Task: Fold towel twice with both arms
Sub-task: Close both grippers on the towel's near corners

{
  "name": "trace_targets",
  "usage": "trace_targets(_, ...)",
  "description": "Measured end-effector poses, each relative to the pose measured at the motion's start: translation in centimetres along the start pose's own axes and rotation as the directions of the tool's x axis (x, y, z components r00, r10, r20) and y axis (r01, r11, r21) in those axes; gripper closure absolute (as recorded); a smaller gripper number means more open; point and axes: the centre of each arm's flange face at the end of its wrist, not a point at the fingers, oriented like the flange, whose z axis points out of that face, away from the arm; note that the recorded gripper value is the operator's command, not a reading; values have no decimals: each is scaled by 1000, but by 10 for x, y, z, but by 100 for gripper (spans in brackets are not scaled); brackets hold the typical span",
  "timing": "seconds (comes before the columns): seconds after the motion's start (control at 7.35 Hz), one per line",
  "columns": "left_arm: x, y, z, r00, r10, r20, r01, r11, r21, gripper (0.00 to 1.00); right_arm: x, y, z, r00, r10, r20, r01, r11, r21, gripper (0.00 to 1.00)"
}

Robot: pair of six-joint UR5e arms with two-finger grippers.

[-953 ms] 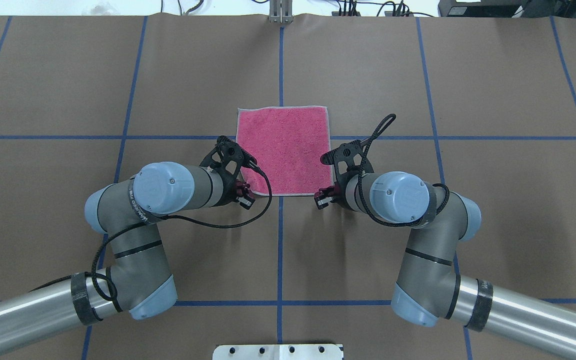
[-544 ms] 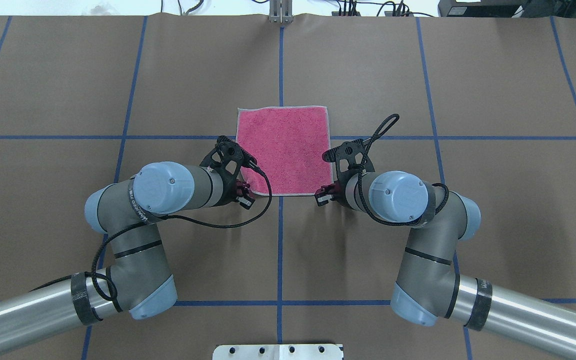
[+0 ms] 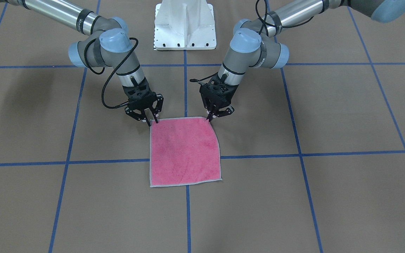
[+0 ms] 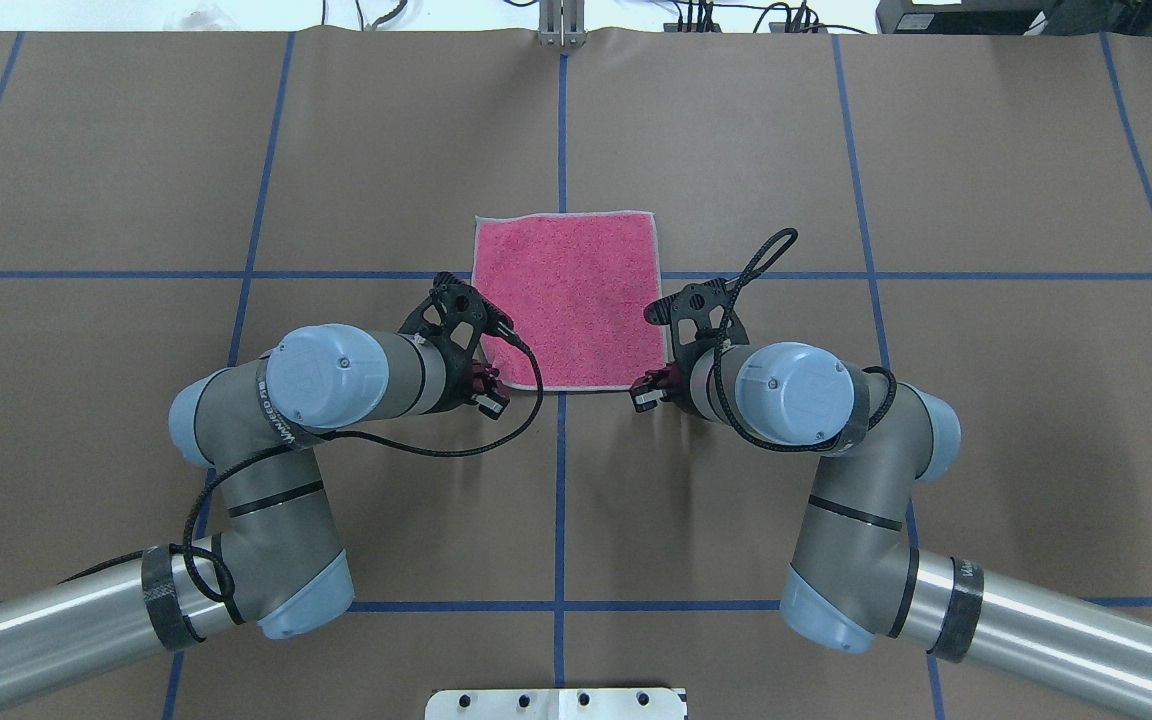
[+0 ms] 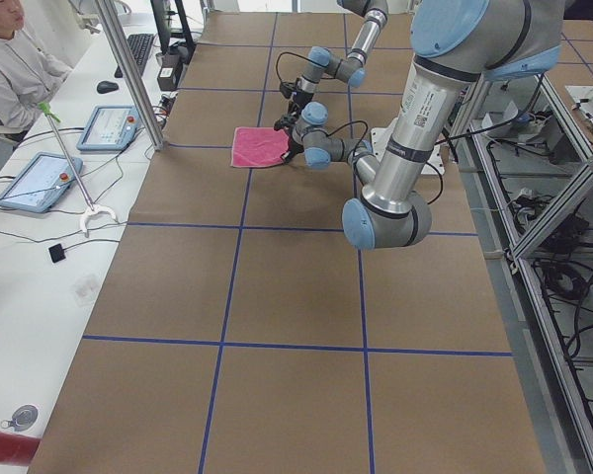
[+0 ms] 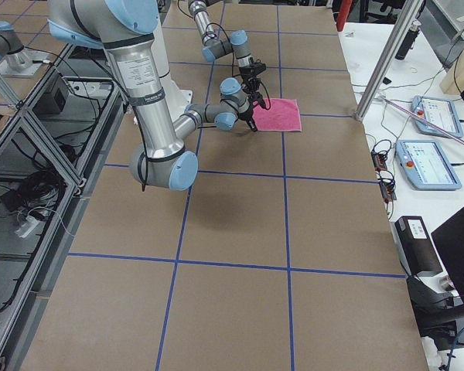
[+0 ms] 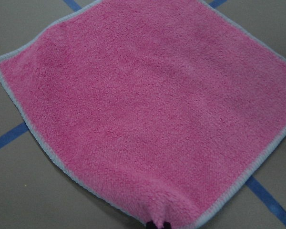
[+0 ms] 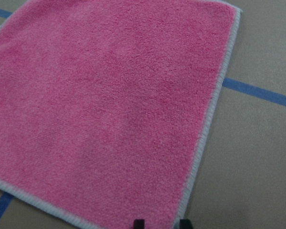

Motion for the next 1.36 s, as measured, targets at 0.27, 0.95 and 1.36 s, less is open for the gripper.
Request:
trace_targets(0.27,0,0,0,1000,0,0,0,1000,0,99,0,0,-1,1000,0,0,0,1000,0,57)
trace_targets(0.95,0,0,0,1000,0,0,0,1000,0,99,-1,0,-2,1000,-1,4,1,1000,0,60)
trace_targets(1.36,0,0,0,1000,0,0,0,1000,0,99,-2,0,-2,1000,-1,4,1,1000,0,63)
